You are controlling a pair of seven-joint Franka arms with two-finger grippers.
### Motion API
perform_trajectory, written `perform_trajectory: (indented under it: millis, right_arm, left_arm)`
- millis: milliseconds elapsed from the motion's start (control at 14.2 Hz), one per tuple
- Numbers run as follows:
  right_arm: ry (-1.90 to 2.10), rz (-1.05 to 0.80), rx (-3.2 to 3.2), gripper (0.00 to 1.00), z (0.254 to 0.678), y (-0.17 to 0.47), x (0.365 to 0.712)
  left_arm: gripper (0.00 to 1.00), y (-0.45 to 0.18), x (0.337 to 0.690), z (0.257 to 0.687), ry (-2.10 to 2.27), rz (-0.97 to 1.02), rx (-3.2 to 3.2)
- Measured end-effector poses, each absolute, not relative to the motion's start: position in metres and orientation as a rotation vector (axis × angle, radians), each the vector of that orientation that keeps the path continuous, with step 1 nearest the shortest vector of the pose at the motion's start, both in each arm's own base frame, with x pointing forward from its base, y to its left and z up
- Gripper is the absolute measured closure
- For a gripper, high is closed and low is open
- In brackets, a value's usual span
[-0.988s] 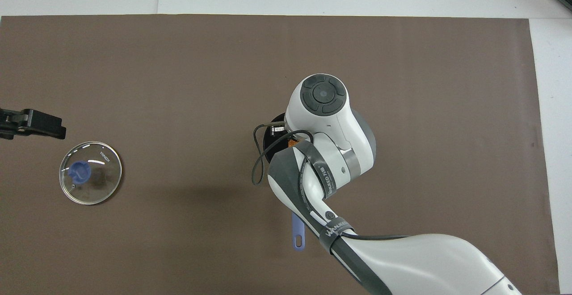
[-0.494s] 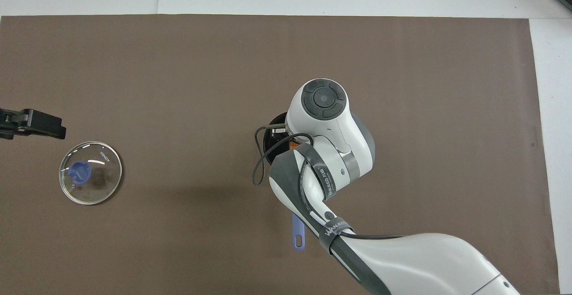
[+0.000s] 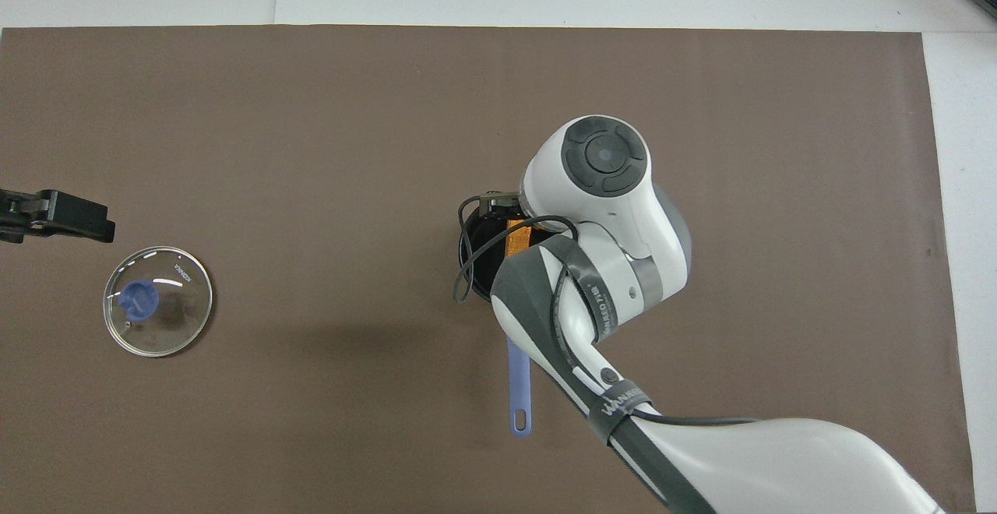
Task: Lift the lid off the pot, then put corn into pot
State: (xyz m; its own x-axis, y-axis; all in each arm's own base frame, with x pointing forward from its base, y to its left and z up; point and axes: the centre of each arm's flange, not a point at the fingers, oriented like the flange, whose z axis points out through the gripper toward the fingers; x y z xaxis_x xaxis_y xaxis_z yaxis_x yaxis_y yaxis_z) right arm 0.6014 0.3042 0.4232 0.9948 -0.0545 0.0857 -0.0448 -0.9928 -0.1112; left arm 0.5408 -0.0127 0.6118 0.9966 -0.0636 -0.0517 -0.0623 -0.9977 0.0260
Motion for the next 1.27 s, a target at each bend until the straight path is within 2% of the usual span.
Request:
perform_trajectory:
  millis: [353, 635, 1270]
  right_arm:
    - [0.167, -0.193, -3.040, 0.00, 0.520, 0.210, 0.603]
    - [0.127, -0.183, -3.070, 0.00, 0.588, 0.137, 0.581]
    - [0.046, -0.047, -3.109, 0.00, 0.657, 0.033, 0.526]
  left_arm:
    - [0.00, -0.013, 0.541, 0.612, -0.098, -0.082, 3.115]
    - [0.00, -0.013, 0.541, 0.612, -0.098, -0.082, 3.115]
    - [0.00, -0.013, 0.541, 0.612, -0.098, -0.082, 3.115]
